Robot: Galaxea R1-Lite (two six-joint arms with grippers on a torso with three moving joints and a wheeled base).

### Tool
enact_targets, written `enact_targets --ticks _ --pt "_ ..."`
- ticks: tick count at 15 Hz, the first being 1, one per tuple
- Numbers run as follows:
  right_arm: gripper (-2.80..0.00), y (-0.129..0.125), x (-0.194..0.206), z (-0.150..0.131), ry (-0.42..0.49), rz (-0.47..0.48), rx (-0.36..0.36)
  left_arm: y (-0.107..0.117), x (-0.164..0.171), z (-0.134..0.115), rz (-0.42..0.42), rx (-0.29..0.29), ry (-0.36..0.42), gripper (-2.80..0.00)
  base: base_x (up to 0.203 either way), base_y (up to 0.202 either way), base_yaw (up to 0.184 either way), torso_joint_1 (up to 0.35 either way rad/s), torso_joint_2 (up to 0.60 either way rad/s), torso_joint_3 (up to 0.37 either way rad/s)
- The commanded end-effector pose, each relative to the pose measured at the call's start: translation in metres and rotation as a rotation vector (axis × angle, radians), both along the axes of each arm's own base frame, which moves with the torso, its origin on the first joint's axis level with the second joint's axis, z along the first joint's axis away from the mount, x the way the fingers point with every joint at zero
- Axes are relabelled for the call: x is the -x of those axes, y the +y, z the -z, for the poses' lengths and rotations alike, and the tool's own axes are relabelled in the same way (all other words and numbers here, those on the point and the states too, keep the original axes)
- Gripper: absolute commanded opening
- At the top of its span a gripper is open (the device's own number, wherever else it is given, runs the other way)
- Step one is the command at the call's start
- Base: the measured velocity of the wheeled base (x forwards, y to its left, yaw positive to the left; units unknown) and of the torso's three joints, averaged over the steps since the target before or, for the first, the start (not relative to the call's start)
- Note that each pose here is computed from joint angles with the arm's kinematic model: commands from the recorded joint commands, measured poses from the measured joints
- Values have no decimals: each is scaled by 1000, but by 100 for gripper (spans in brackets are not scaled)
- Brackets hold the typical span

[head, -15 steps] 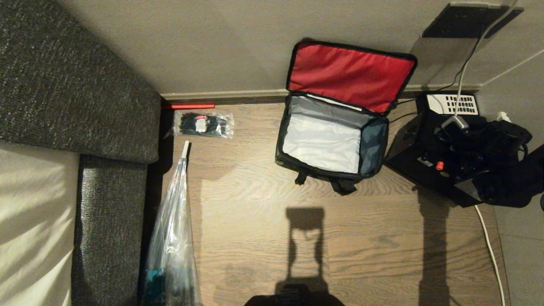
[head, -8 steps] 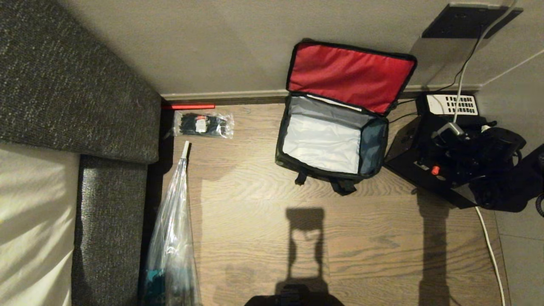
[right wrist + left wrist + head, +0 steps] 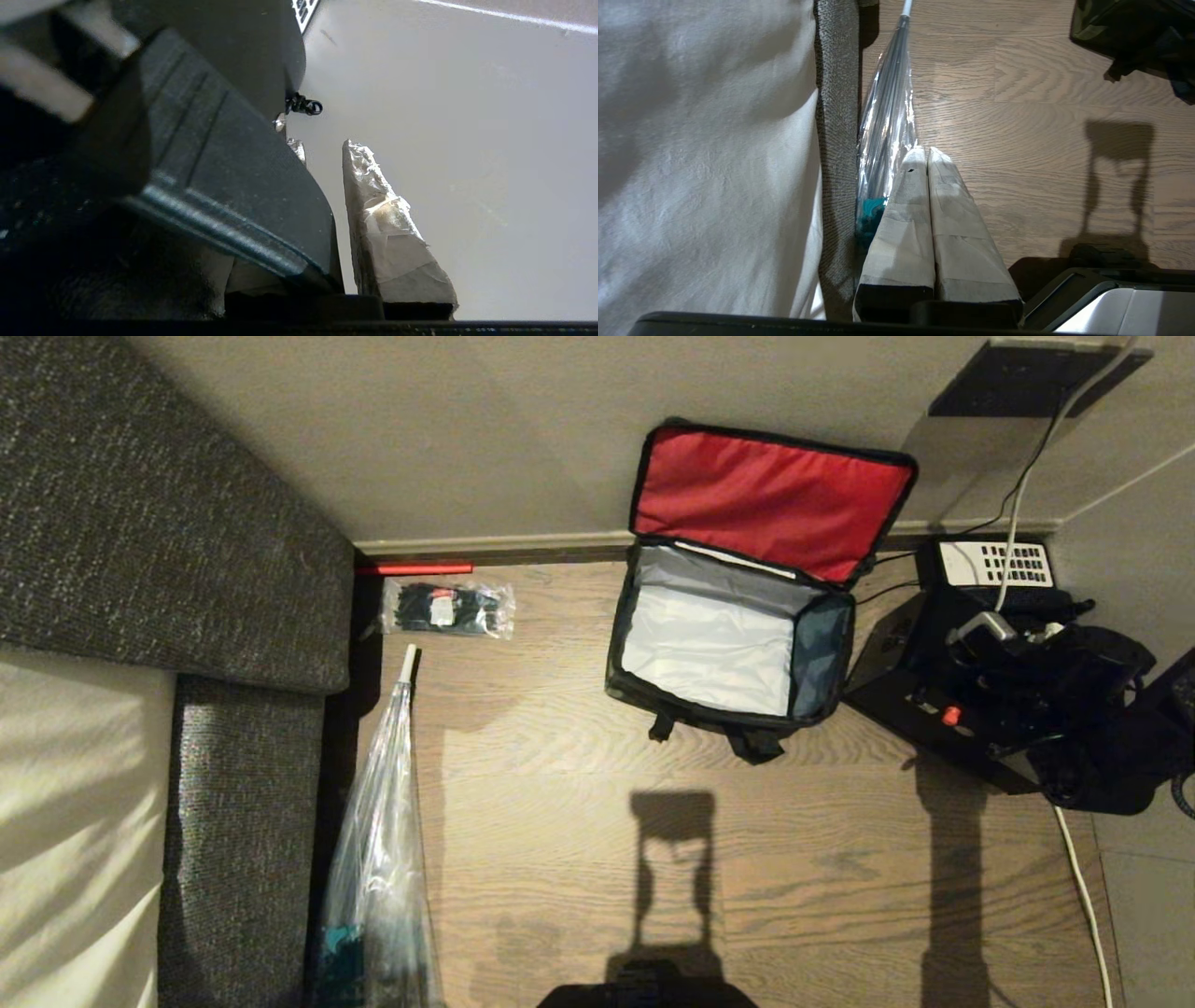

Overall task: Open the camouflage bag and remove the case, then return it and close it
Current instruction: Grip the handle again, then place the black box back

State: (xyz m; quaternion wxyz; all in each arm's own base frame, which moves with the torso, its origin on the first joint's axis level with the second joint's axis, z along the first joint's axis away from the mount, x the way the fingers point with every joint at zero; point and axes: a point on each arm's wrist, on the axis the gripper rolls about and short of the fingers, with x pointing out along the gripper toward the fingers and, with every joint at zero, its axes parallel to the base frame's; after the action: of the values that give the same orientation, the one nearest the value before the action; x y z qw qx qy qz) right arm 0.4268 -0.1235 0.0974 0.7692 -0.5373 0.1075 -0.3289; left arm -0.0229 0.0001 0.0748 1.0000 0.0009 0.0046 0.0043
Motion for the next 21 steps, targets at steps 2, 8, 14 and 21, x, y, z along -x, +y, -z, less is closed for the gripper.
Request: enact_targets --ticks 2,8,14,21 --pt "-280 6 22 -38 -49 10 49 0 0 0 -1 0 -1 -280 0 0 0 0 0 0" --pt "-280 19 69 -96 -119 26 111 0 0 0 -1 0 -1 -280 0 0 0 0 0 0" --pt "-280 31 110 -138 -190 31 149 0 0 0 -1 0 -1 -280 0 0 0 0 0 0" --pt "-280 73 170 -171 -174 -50 170 0 0 0 -1 0 -1 -280 0 0 0 0 0 0"
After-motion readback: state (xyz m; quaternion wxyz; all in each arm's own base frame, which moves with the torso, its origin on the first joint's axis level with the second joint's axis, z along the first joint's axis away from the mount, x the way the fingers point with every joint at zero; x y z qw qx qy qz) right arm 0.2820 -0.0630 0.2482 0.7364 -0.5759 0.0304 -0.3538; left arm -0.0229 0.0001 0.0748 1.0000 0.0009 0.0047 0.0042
